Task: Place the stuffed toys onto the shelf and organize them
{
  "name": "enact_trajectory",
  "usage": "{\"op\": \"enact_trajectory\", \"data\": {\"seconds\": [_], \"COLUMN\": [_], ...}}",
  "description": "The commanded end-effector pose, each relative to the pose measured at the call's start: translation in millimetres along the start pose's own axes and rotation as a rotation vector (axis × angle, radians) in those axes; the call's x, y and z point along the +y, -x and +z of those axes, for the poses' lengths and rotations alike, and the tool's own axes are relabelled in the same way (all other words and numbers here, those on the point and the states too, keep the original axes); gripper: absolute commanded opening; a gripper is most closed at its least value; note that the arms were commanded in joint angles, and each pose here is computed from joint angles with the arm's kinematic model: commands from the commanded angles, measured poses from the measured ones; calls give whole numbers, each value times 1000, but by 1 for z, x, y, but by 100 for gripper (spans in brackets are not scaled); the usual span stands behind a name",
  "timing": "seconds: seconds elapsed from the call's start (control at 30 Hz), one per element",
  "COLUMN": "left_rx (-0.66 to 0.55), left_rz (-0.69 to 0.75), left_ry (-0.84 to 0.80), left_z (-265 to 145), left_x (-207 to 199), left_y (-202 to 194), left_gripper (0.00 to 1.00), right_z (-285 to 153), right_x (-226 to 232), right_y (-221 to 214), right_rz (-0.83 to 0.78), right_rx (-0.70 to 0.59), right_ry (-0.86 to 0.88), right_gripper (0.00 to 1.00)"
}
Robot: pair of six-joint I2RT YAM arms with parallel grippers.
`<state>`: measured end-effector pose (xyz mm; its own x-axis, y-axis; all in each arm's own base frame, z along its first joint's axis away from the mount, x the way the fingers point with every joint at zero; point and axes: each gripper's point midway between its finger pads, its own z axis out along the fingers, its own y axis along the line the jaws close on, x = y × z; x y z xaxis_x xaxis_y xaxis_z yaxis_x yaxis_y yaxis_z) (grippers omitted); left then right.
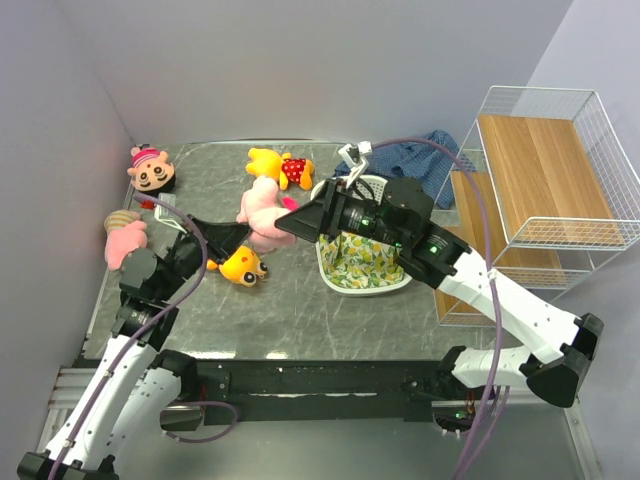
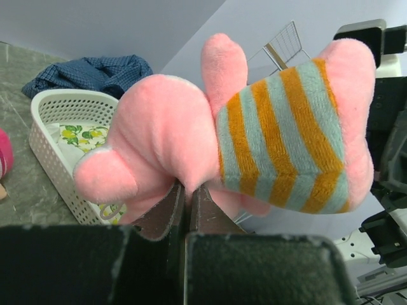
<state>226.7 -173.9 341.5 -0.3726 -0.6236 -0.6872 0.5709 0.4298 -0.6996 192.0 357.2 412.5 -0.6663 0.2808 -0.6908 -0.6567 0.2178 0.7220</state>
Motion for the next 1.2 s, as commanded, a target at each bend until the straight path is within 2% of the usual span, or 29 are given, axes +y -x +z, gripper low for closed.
{"op": "enact_trajectory", "data": {"seconds": [0.0, 0.1, 0.13, 0.2, 0.23, 0.27, 0.33, 0.37, 0.47, 0.57, 0.67, 0.73, 0.9, 1.13, 1.17], "left_rx": [-62, -72, -71, -65, -61, -59, -50, -51, -59, -71, -85, -90, -100, -111, -111], "left_rz": [22, 32, 38, 45, 57, 63, 85, 96, 151, 206, 265, 307, 371, 400, 400], "left_ry": [-26, -21, -18, -14, -8, 0, 19, 28, 60, 115, 195, 238, 351, 356, 354], "left_z": [3, 4, 5, 5, 6, 7, 7, 7, 5, 1, -6, -10, -23, -29, -29], "left_x": [-5, -5, -5, -6, -5, -5, -5, -6, -8, -4, 9, 17, 43, 43, 42], "left_y": [13, 16, 16, 18, 18, 19, 23, 24, 33, 41, 46, 48, 46, 47, 48], "left_gripper": [1, 1, 1, 3, 9, 30, 51, 66, 83, 94, 100, 97, 96, 97, 96], "right_z": [12, 15, 15, 14, 12, 10, 4, 1, -11, -26, -52, -66, -104, -146, -156], "right_x": [5, 1, -1, -1, -2, -2, 1, 2, 9, 10, 18, 8, 5, 2, -4], "right_y": [6, 9, 10, 19, 21, 31, 40, 45, 65, 89, 131, 145, 182, 211, 215], "right_rz": [48, 49, 49, 12, -9, -35, -113, -141, -270, -392, -575, -639, -864, -1052, -1093], "right_rx": [-22, -40, -43, -78, -79, -114, -120, -128, -159, -210, -292, -305, -338, -372, -357], "right_ry": [24, 6, -8, -31, -48, -67, -96, -110, -157, -237, -366, -483, -687, -901, -978], "right_gripper": [64, 59, 39, 16, 0, 0, 0, 0, 0, 0, 0, 0, 0, 0, 0]}}
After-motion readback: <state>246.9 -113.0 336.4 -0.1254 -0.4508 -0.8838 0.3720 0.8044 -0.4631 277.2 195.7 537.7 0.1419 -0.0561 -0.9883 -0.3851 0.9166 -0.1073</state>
